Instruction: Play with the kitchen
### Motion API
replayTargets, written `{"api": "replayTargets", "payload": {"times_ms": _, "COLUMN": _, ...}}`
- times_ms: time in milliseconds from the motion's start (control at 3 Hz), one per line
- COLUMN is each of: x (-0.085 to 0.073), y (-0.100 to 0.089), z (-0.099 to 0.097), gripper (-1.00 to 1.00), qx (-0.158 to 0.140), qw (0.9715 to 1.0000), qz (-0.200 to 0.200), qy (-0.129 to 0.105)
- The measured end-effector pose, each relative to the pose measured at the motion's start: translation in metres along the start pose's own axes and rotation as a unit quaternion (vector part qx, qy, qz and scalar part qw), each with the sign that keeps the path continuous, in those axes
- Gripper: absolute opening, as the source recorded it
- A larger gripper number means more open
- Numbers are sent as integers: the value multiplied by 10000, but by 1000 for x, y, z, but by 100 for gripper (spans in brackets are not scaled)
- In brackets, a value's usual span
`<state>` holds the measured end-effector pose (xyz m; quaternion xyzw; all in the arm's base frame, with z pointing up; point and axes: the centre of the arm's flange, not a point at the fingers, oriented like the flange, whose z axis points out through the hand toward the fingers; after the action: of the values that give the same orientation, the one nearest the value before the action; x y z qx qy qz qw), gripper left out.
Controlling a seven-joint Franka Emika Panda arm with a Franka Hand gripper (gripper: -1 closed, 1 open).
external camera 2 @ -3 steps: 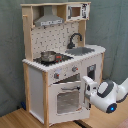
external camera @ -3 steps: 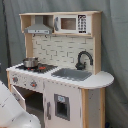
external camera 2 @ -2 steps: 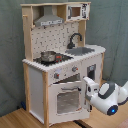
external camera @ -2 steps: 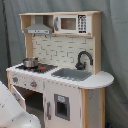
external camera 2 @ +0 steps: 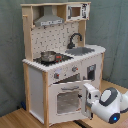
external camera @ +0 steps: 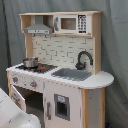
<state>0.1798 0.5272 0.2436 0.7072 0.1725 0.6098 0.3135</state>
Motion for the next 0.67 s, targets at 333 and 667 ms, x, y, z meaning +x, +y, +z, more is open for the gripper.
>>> {"api": "replayTargets", "payload": {"times_ms": 333, "x": 4, "y": -2, "z": -7, "gripper": -100, "qx": 8, "qw": 9998, "qz": -168, "qy": -44}}
{"api": "replayTargets", "payload": {"times_ms": 667, "x": 4, "y": -2, "z": -7, "gripper": 100, "qx": -1, "qw": 9998, "qz": -178, "qy": -51}}
